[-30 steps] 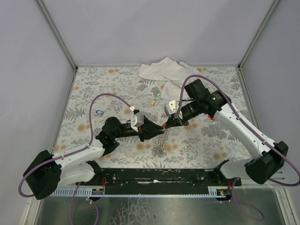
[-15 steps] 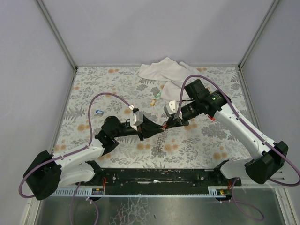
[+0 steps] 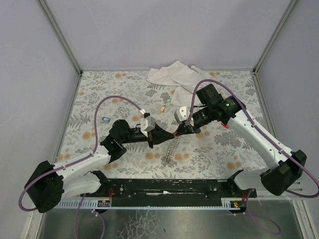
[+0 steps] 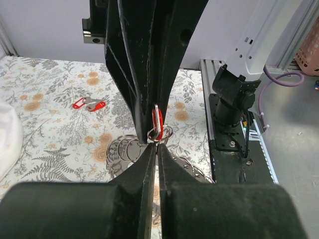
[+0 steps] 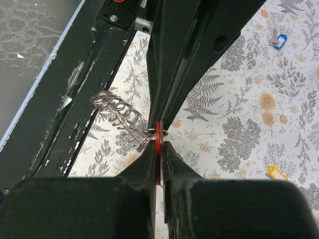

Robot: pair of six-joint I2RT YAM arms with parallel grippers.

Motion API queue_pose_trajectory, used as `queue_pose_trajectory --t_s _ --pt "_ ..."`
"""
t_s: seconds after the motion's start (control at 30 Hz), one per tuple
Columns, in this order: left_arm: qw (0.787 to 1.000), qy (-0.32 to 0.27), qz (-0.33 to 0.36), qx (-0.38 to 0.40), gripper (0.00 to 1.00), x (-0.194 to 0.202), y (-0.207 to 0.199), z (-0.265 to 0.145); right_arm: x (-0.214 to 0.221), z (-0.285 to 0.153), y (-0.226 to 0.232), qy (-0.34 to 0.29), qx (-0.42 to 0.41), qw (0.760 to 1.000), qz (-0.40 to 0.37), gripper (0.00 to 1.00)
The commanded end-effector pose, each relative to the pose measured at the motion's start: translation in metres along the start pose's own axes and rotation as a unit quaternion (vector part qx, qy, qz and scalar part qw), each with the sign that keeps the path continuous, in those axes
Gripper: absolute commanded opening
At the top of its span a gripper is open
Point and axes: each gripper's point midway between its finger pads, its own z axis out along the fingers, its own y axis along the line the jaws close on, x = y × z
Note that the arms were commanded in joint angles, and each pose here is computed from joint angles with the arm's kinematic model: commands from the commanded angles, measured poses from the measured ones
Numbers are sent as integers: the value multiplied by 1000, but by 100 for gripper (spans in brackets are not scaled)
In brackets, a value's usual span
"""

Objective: Remove the keys from the keyring
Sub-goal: Remove the key from the keyring.

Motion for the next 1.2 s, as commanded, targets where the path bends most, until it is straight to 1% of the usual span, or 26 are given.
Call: queue_pose_trajectory --t_s 0.0,0.17,0.4,0.93,1.17 --pt "999 15 30 1 0 -16 3 1 -13 -1 -5 -16 10 1000 -15 0" --pt "998 29 49 -9 0 -15 6 -2 -14 -2 -10 -13 23 1000 -6 0" --pt "998 36 50 -26 0 -11 12 -1 -8 -2 -18 1 43 998 34 0" --pt "997 28 59 -46 0 -13 17 1 0 3 -24 7 49 996 76 0" --pt "996 25 62 -57 0 -13 20 0 7 4 -27 23 57 994 92 0"
